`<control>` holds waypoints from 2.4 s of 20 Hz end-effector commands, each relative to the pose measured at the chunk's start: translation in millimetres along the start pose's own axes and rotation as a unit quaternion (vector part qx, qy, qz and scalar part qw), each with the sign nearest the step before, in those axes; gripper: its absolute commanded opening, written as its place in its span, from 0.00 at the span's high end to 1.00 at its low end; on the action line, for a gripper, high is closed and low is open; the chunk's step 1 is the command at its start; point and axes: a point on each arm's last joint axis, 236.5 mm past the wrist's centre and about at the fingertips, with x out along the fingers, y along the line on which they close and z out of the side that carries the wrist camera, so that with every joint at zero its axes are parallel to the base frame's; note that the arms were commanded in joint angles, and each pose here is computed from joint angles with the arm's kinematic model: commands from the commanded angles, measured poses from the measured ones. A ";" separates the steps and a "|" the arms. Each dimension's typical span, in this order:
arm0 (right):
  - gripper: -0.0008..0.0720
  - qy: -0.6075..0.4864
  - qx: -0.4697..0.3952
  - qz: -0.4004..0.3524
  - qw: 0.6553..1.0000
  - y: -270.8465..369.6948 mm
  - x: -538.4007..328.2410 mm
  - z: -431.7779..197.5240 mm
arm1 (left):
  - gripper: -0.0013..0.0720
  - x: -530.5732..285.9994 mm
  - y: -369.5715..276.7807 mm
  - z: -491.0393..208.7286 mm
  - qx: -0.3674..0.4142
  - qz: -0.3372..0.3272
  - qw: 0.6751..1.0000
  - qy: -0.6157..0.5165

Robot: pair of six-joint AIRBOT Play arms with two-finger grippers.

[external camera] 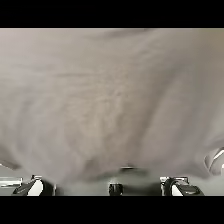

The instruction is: Fold the clothes and pants, and hang the long-sleeved shirts on hangers.

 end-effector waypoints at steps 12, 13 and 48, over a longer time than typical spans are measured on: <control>0.93 0.579 0.347 0.019 0.738 82.2 195.3 -538.1 | 0.95 102.5 209.8 -487.0 -0.349 0.116 0.839 0.402; 0.93 0.601 0.340 0.021 0.723 87.2 186.9 -553.9 | 0.95 102.9 204.8 -501.8 -0.353 0.113 0.830 0.416; 0.26 0.795 0.271 -0.034 0.542 -20.6 -93.7 -562.0 | 0.95 -131.8 199.9 -585.1 -0.410 0.063 0.568 0.711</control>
